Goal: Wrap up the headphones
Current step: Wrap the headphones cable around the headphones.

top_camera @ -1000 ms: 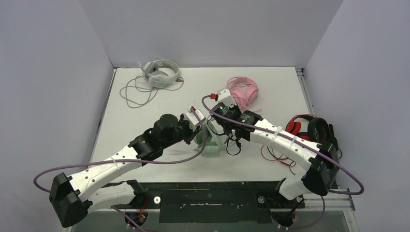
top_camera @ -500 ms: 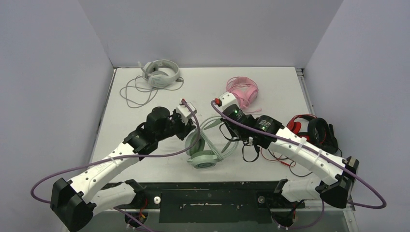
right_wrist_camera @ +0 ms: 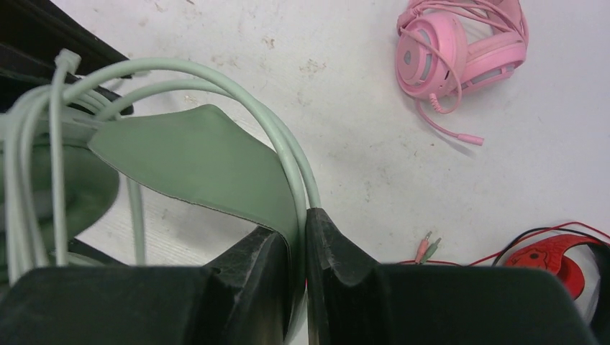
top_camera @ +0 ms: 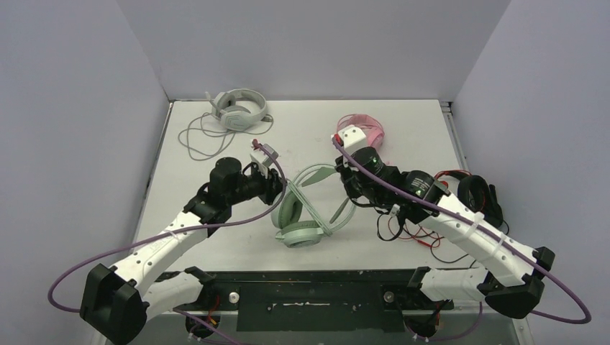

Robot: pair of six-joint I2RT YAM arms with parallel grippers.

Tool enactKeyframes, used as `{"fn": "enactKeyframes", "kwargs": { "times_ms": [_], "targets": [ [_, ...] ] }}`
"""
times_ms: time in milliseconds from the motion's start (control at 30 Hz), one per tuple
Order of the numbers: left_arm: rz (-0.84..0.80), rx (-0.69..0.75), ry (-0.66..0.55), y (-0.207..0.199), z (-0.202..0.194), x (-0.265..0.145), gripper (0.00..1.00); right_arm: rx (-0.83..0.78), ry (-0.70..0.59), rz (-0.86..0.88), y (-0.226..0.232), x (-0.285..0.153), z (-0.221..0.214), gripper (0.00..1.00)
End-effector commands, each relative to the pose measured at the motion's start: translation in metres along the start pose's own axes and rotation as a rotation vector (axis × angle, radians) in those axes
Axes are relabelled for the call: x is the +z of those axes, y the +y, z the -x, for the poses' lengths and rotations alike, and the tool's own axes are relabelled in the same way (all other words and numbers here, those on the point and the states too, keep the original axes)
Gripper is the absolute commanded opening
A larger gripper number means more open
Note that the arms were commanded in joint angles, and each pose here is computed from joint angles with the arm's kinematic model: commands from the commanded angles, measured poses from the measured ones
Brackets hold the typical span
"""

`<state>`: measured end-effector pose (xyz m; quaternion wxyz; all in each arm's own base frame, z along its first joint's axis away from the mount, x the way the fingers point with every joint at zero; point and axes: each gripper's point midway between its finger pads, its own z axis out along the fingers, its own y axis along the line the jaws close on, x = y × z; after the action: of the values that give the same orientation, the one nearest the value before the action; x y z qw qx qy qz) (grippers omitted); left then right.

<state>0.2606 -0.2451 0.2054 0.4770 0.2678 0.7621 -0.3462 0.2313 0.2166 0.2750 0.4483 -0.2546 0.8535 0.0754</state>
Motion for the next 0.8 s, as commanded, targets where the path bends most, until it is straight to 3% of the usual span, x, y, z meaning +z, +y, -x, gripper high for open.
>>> {"fn": "enactKeyframes", "kwargs": {
  "times_ms": [0,233,767],
  "targets": [
    [-0.054,-0.062,-0.133,-0.007,0.022,0.001,0.32,0.162,-0.198,0.074,-0.002,-0.043,0.056,0.0],
    [-0.173,-0.076,-0.267,-0.027,0.032,-0.004,0.37,0.324,-0.268,0.098,-0.016,-0.053,0.091,0.0],
    [-0.032,-0.055,-0.585,-0.007,0.066,-0.044,0.5,0.557,-0.338,0.17,-0.023,-0.054,0.133,0.0]
  ]
}}
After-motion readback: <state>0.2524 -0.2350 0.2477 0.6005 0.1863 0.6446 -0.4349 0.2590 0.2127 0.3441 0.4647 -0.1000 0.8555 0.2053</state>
